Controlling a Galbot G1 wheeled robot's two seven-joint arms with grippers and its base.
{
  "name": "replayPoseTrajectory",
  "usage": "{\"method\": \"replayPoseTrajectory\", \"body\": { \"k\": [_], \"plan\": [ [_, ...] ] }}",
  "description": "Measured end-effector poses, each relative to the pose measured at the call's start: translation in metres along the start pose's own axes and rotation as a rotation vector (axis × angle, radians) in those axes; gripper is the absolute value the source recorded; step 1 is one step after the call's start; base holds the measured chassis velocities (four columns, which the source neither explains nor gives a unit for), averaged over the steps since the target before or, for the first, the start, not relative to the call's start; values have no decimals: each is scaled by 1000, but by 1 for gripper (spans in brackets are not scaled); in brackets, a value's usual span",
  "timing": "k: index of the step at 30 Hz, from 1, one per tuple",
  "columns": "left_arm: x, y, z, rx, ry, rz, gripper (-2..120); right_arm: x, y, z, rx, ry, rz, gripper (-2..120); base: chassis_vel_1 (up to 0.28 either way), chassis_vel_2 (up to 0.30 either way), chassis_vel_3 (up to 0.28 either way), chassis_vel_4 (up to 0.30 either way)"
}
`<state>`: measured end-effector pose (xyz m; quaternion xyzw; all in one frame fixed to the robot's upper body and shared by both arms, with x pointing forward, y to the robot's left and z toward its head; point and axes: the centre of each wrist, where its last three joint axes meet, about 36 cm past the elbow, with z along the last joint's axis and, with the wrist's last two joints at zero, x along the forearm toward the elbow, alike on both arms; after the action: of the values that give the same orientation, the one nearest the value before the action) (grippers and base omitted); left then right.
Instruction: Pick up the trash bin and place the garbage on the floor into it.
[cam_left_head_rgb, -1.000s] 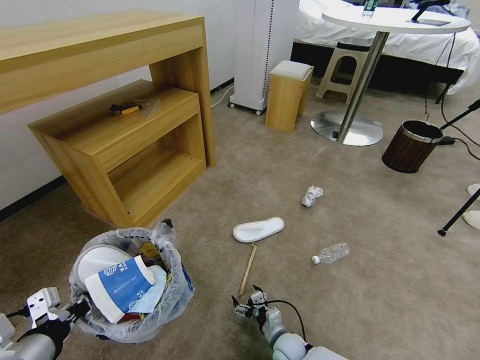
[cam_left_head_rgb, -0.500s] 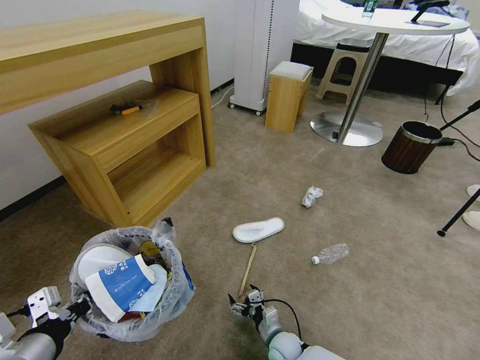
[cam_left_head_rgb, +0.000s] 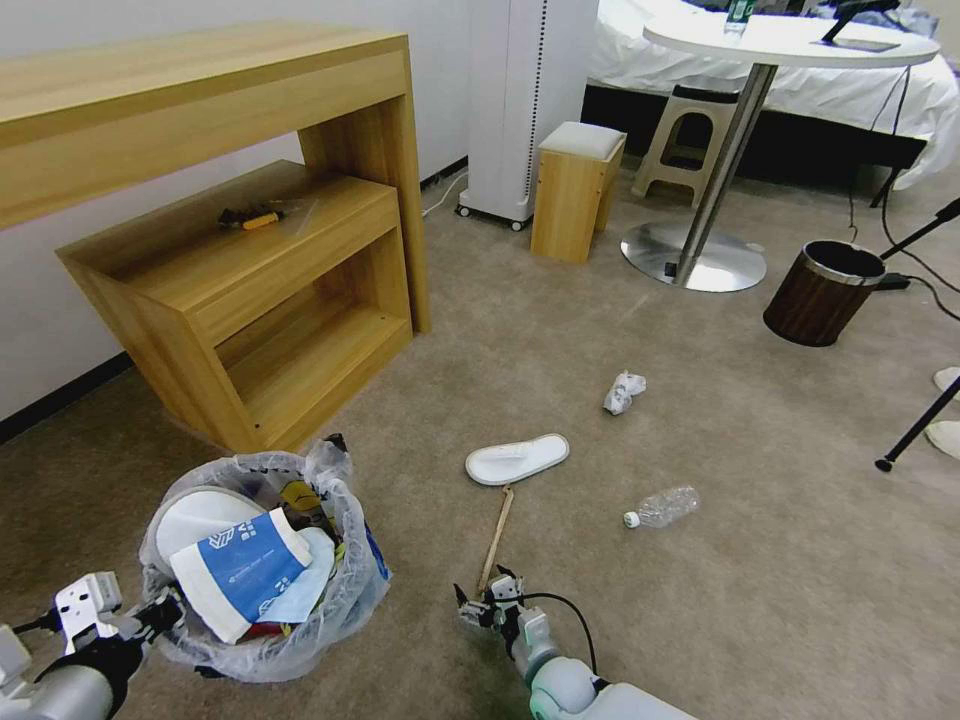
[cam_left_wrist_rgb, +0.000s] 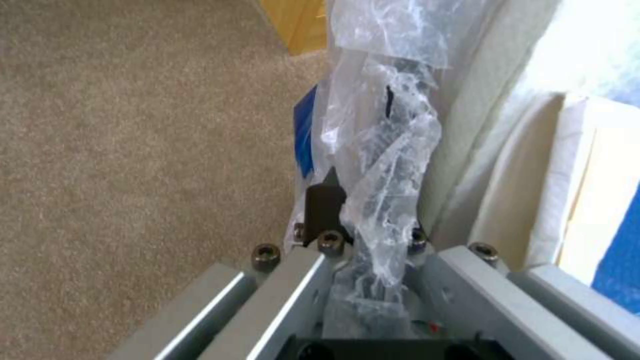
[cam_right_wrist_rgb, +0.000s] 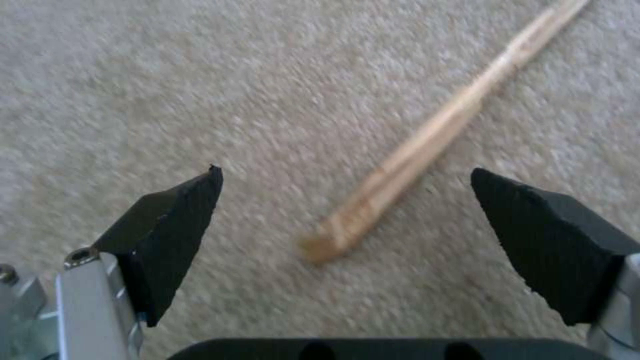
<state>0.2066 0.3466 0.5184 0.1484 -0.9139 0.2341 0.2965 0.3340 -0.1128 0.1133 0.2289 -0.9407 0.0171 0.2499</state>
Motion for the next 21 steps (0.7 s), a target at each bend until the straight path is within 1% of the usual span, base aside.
{"method": "replayPoseTrajectory", "body": {
  "k": [14, 16, 18, 21],
  "plan": [
    [1, -1, 0, 1, -3, 2, 0, 3, -13, 8, 25, 15, 11, 92, 0, 0, 0, 0],
    [1, -1, 0, 2, -2, 2, 0, 10, -15, 12, 57, 31, -33, 92, 0, 0, 0, 0],
    [1, -1, 1, 2, -1, 3, 0, 10, -15, 12, 61, 32, -42, 92, 0, 0, 0, 0],
    [1, -2, 1, 3, -1, 5, 0, 13, -25, 10, 66, 30, -88, 92, 0, 0, 0, 0]
  ]
}}
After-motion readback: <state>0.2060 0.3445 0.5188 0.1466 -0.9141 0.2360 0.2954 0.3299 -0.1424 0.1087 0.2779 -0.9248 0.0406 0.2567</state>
